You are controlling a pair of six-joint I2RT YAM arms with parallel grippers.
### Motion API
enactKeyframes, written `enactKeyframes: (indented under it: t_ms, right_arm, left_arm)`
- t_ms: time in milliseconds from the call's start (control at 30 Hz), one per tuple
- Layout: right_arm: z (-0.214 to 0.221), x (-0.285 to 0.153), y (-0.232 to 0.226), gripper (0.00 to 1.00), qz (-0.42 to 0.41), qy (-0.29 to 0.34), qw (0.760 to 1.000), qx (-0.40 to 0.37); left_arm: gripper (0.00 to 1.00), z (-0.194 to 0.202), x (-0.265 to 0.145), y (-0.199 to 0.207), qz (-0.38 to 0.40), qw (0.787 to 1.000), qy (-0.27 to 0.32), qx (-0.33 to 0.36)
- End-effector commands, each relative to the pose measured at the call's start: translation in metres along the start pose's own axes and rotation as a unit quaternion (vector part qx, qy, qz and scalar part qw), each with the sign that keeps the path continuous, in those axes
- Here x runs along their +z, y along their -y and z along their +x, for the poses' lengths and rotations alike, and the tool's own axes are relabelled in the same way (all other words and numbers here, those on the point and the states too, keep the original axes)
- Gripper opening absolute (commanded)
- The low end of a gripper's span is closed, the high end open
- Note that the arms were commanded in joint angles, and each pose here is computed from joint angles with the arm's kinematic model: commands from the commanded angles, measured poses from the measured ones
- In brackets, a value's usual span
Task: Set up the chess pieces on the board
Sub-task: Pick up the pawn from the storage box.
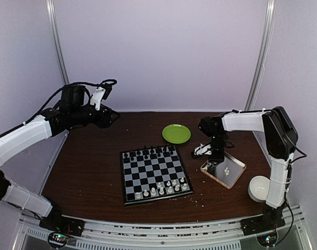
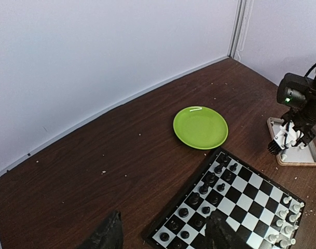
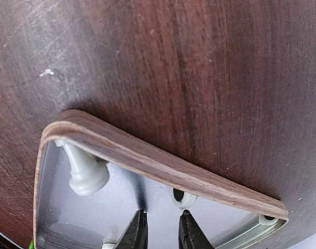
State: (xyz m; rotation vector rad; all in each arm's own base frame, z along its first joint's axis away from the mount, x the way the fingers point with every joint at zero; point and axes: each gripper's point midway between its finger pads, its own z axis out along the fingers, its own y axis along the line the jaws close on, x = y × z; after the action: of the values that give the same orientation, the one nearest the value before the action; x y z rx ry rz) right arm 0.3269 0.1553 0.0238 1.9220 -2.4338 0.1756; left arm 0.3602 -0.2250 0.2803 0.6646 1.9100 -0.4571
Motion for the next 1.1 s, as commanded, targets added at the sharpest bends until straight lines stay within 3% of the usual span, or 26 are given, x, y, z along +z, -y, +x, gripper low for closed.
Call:
enactKeyframes:
  t_ms: [0,467,800,1067]
  right_arm:
    - [-0.002,-0.003,0.004,0.22,0.011,-0.003,1.000,0.008]
    - [-0.030,-0.039,0.010,0.29,-0.001,0.078,0.991,0.107]
    - [-0.035,-0.021,0.006,0.32,-0.004,0.061,0.983,0.171]
    - [-0.027,-0.006,0.006,0.26,0.010,0.026,0.985,0.172]
  left_arm:
    - [0.56,-0.015,0.000,-0.001,0.003,1.000,0.018,0.001]
    - [0.56,-0.019,-0.003,0.001,0.007,1.000,0.024,-0.001]
    - [0.56,-0.020,-0.005,0.002,0.010,1.000,0.027,-0.003]
    - [0.56,-0.022,-0.007,0.002,0.007,1.000,0.029,-0.003]
